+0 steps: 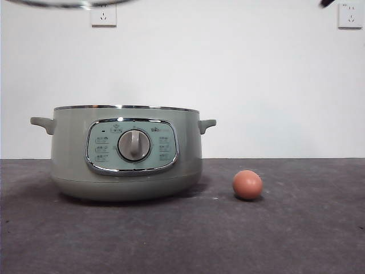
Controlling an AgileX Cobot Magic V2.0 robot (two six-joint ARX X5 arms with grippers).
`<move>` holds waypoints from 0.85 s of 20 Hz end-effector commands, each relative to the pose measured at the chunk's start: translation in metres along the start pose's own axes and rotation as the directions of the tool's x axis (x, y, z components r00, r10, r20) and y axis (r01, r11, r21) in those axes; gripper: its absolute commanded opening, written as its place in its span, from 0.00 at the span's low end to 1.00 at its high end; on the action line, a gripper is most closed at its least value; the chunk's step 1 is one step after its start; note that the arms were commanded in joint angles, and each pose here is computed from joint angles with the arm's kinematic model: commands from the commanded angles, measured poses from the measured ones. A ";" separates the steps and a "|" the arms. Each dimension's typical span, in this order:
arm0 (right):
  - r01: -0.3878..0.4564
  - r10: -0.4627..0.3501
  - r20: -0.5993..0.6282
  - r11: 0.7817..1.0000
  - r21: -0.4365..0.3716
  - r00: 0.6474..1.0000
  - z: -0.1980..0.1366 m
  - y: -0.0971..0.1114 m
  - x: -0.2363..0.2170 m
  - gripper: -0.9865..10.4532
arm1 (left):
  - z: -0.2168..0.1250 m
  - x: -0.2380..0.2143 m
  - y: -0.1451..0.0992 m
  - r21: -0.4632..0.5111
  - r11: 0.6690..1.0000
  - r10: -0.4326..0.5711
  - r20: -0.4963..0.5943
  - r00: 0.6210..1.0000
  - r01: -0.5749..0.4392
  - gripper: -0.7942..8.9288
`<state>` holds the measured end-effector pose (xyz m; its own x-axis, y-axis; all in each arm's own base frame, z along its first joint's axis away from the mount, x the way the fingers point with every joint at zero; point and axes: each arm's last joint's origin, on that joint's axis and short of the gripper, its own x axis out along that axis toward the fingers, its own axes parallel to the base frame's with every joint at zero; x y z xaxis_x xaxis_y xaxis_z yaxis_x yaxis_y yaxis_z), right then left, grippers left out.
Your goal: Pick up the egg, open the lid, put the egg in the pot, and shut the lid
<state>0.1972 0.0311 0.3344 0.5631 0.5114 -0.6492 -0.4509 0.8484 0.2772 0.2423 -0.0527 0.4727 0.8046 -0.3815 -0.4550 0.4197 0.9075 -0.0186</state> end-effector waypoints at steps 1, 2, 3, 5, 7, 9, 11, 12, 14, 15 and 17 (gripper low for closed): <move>-0.010 0.009 -0.042 1.000 -0.016 0.999 0.007 0.001 0.025 0.62 | 0.000 -0.033 0.001 0.033 0.999 0.027 0.049 0.998 -0.029 0.07; 0.000 -0.002 -0.068 1.000 -0.029 0.998 0.010 0.002 0.040 0.63 | -0.004 -0.047 0.000 0.031 0.999 0.042 0.044 0.998 -0.043 0.07; 0.004 -0.007 -0.090 0.999 -0.037 0.996 0.012 0.003 0.053 0.63 | -0.007 -0.058 -0.001 0.027 0.998 0.049 0.047 0.998 -0.050 0.07; 0.004 -0.012 -0.144 0.999 -0.053 0.990 0.013 0.003 0.084 0.63 | -0.018 -0.079 -0.006 0.021 0.997 0.071 0.058 0.996 -0.072 0.07; 0.005 -0.018 -0.191 0.998 -0.065 0.981 0.012 0.003 0.111 0.63 | -0.033 -0.095 -0.011 0.014 0.996 0.081 0.067 0.994 -0.082 0.07; 0.011 -0.029 -0.231 0.997 -0.079 0.972 0.008 0.005 0.135 0.63 | -0.053 -0.106 -0.017 -0.003 0.996 0.085 0.064 0.994 -0.085 0.07; 0.026 -0.049 -0.250 0.995 -0.095 0.967 0.006 0.007 0.156 0.63 | -0.074 -0.113 -0.022 -0.024 0.996 0.083 0.056 0.995 -0.082 0.07; 0.041 -0.065 -0.253 0.994 -0.101 0.965 0.004 0.008 0.166 0.63 | -0.083 -0.117 -0.025 -0.025 0.996 0.084 0.054 0.995 -0.083 0.07; 0.073 -0.104 -0.262 0.989 -0.125 0.959 0.000 0.009 0.183 0.63 | -0.098 -0.126 -0.030 -0.044 0.996 0.086 0.054 0.995 -0.084 0.07; 0.081 -0.115 -0.270 0.988 -0.133 0.956 -0.002 0.009 0.191 0.63 | -0.102 -0.132 -0.033 -0.048 0.995 0.086 0.051 0.995 -0.083 0.07; 0.089 -0.119 -0.281 0.989 -0.117 0.952 -0.006 0.008 0.203 0.63 | -0.108 -0.143 -0.037 -0.046 0.995 0.088 0.064 0.994 -0.085 0.07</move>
<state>0.3029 0.1399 0.2021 0.3941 0.3498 -0.8499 -0.4931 0.8608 0.1256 0.0697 -0.0130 0.4341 0.8348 -0.3036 -0.4592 0.3292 0.9439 -0.0256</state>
